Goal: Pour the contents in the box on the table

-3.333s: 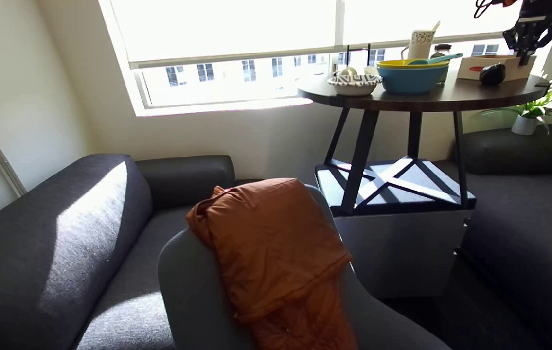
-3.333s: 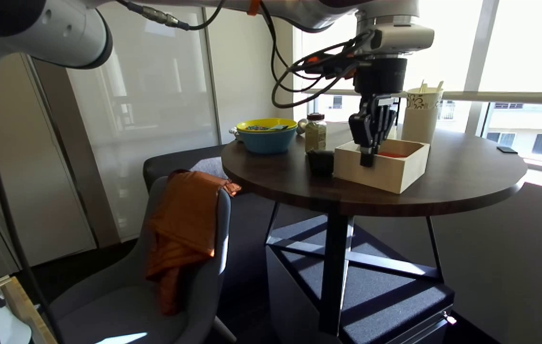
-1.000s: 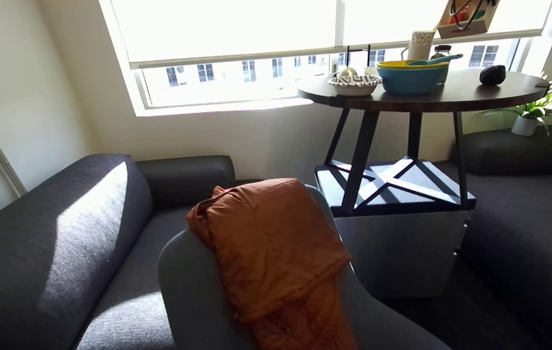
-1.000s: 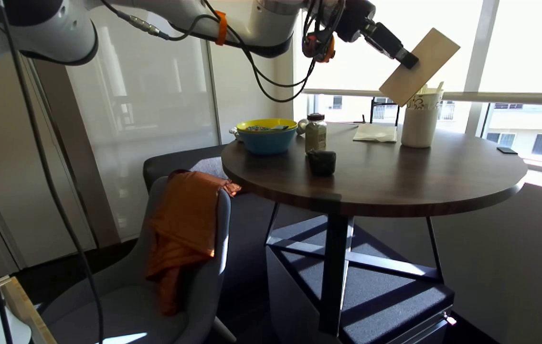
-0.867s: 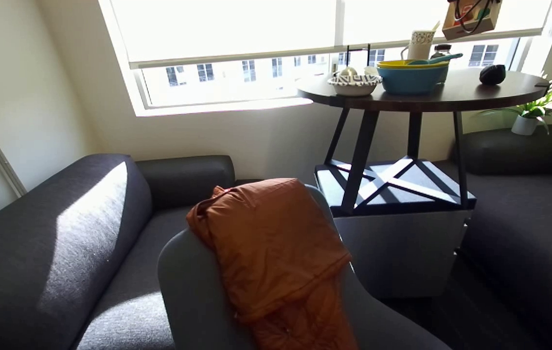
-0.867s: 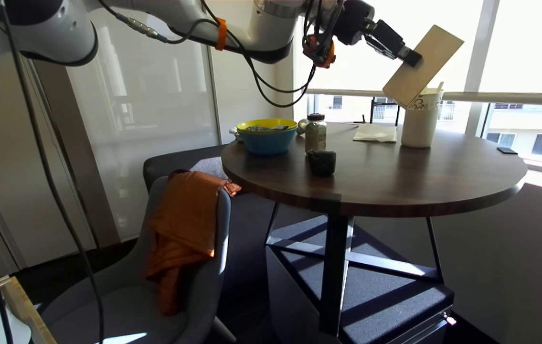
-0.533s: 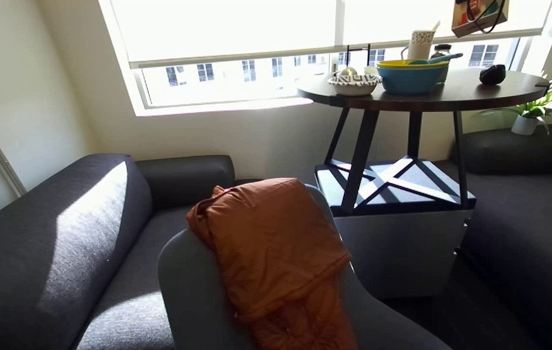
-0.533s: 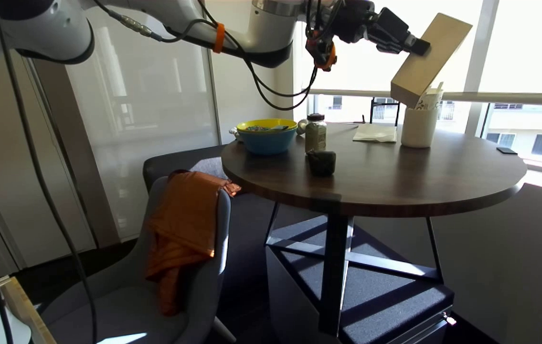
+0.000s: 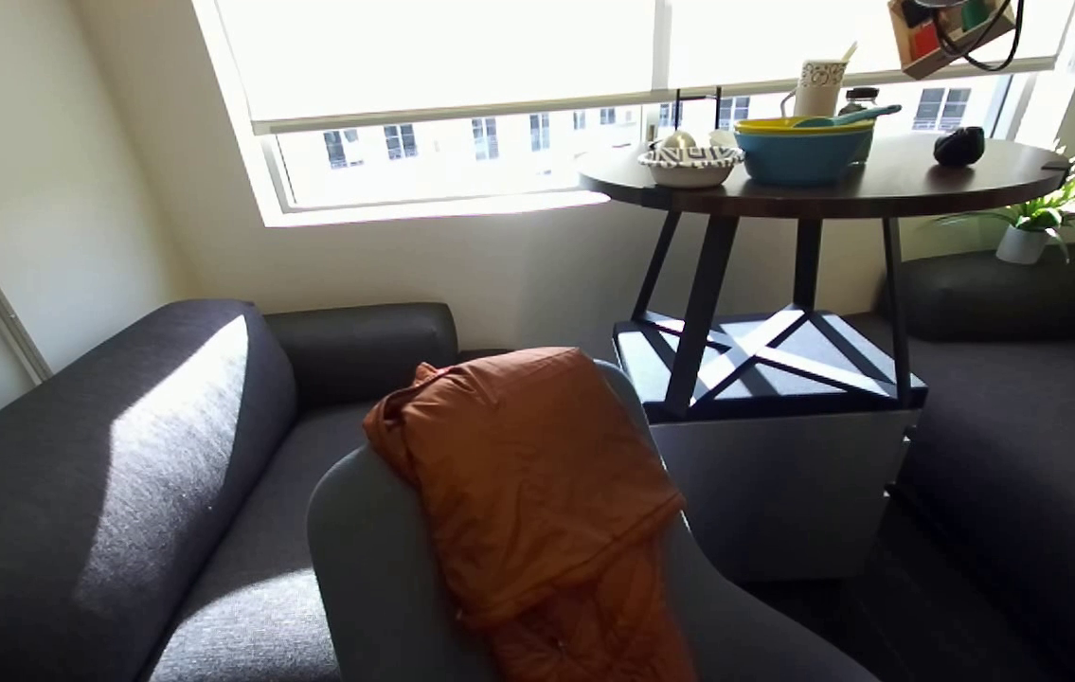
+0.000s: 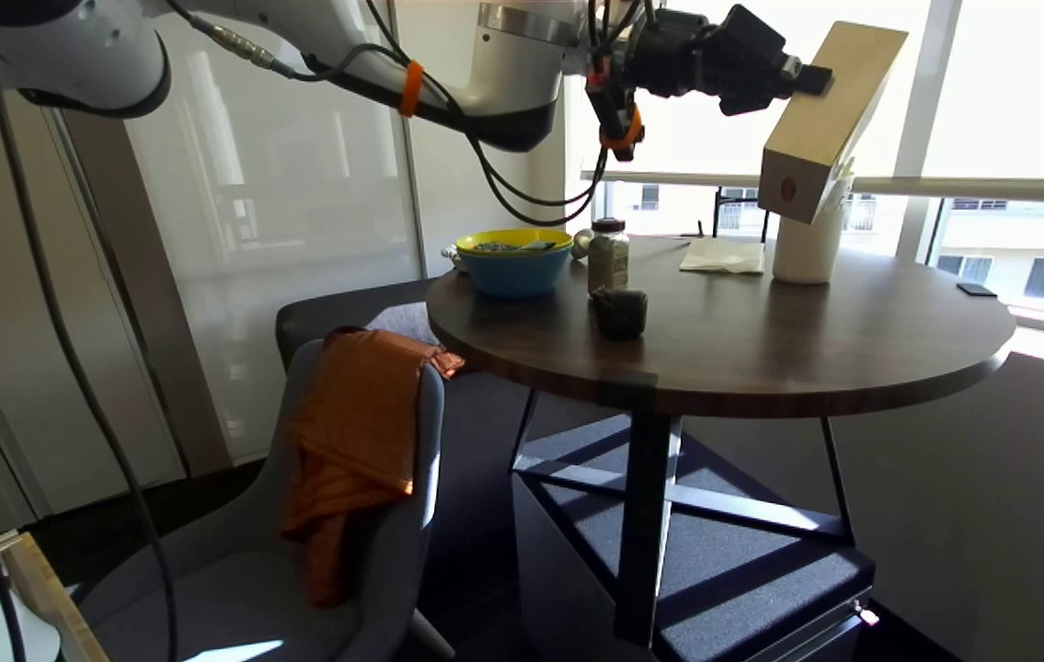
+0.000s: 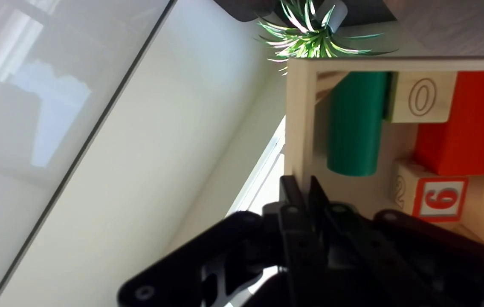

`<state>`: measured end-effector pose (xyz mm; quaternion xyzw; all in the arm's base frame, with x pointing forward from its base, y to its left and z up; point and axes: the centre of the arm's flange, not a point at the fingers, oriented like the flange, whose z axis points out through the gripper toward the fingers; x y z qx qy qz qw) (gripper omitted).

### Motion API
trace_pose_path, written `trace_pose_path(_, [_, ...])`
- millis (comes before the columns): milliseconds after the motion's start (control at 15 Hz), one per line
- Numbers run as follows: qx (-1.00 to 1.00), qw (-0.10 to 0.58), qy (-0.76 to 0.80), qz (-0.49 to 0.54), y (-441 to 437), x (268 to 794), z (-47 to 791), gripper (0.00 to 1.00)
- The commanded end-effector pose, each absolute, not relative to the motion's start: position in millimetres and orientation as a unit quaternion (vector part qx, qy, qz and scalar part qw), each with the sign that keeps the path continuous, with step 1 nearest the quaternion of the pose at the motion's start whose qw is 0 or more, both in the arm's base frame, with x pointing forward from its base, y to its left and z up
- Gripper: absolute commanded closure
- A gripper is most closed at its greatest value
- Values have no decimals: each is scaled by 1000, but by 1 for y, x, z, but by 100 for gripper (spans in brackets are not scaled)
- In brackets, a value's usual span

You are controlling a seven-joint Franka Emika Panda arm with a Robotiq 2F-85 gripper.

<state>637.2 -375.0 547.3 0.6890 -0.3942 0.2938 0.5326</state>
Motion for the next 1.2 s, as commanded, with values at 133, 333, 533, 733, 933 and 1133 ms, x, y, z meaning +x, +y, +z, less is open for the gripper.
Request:
trace_pose_path(133, [687,579,-331,288,-342,627,553,98])
trace_pose_path(333, [697,565,-341,281,-349,643,546,93])
trace_pose_path(533, [707,559,-336,272,-352,633,558,98])
trace_pose_path(733, [718,573,-297,262,-345,620,548,98])
trace_pose_path(933, [726,594,-242,247,-332,612,535,98])
trace_pose_path(1133, [734,605,-188,242,-322,602,535,98])
